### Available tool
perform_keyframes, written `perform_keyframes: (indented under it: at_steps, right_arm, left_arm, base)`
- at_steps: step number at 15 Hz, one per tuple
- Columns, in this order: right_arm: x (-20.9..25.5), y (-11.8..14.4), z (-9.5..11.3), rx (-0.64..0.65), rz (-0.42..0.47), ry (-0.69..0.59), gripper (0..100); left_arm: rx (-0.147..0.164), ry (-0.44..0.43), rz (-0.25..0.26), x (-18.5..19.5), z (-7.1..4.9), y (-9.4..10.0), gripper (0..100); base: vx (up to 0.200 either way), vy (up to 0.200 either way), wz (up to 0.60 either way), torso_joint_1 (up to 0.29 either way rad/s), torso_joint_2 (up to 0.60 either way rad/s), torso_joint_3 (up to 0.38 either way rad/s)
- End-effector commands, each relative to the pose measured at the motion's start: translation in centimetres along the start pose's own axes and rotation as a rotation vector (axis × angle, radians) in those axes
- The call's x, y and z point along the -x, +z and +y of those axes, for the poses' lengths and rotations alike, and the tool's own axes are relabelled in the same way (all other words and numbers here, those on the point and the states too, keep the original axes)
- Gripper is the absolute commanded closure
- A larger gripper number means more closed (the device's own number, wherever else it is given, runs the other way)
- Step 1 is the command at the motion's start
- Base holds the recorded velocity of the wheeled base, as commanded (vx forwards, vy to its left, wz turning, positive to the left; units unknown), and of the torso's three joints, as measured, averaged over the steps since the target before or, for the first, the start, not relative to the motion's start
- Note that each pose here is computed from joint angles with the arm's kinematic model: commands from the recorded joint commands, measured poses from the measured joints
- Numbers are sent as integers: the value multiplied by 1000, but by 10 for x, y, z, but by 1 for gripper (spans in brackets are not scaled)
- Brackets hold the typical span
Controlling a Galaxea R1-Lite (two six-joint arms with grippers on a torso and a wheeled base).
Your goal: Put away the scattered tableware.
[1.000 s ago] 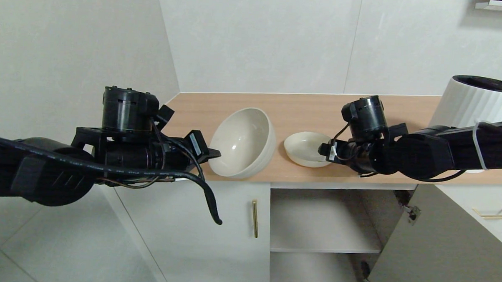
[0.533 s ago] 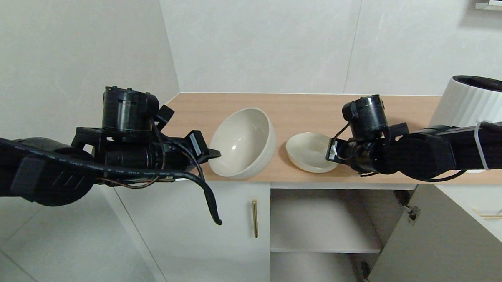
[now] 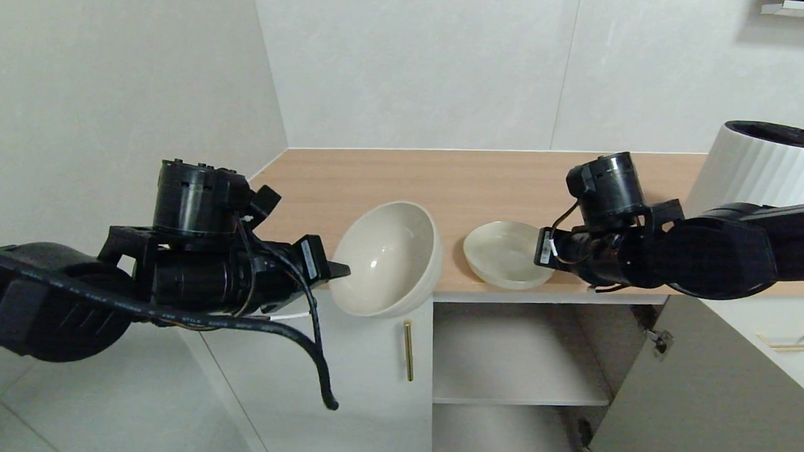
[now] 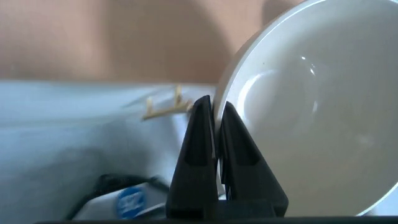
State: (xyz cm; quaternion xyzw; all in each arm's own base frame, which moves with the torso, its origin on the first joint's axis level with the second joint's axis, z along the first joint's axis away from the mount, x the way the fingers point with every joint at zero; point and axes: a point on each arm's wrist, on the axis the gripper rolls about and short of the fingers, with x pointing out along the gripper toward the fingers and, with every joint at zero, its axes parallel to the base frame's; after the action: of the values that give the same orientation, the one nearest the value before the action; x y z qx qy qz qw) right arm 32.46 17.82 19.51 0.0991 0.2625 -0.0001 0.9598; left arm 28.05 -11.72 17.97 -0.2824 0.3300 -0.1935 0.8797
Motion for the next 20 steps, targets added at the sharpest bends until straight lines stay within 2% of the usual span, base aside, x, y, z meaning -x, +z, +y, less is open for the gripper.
perform_keyframes:
  at_steps: [1, 2, 4, 5, 7, 10, 11, 13, 20]
  right_arm:
    - [38, 1, -10, 4, 5, 72, 100]
    - [49, 0, -15, 3, 18, 103, 100]
    - [71, -10, -29, 51, 63, 173, 100]
    - [78, -15, -34, 96, 81, 185, 100]
    - [87, -32, -40, 155, 130, 198, 100]
    - [86, -60, -44, 202, 208, 190, 100]
    - [83, -64, -44, 209, 227, 182, 100]
    - [76, -69, -43, 217, 249, 171, 100]
    - [68, -71, -40, 213, 233, 179, 100]
  left_arm:
    - [-84, 2, 38, 16, -4, -13, 100]
    - [-153, 32, 78, 21, -2, -20, 100]
    - [-263, 104, 118, 33, 4, -31, 100]
    - [-294, 126, 129, 37, 7, -35, 100]
    - [-391, 169, 181, 42, 13, -48, 100]
    - [-484, 199, 232, 42, 13, -65, 100]
    - [-495, 196, 243, 41, 12, -68, 100]
    - [-498, 196, 252, 39, 11, -70, 100]
    - [-504, 191, 274, 34, 10, -75, 100]
  base:
    - [0, 0, 0, 0, 0, 0]
    - [0, 0, 0, 0, 0, 0]
    - [0, 0, 0, 0, 0, 0]
    - [0, 0, 0, 0, 0, 0]
    - [0, 0, 0, 0, 0, 0]
    - [0, 0, 0, 0, 0, 0]
    - [0, 0, 0, 0, 0, 0]
    - [0, 0, 0, 0, 0, 0]
    - [0, 0, 0, 0, 0, 0]
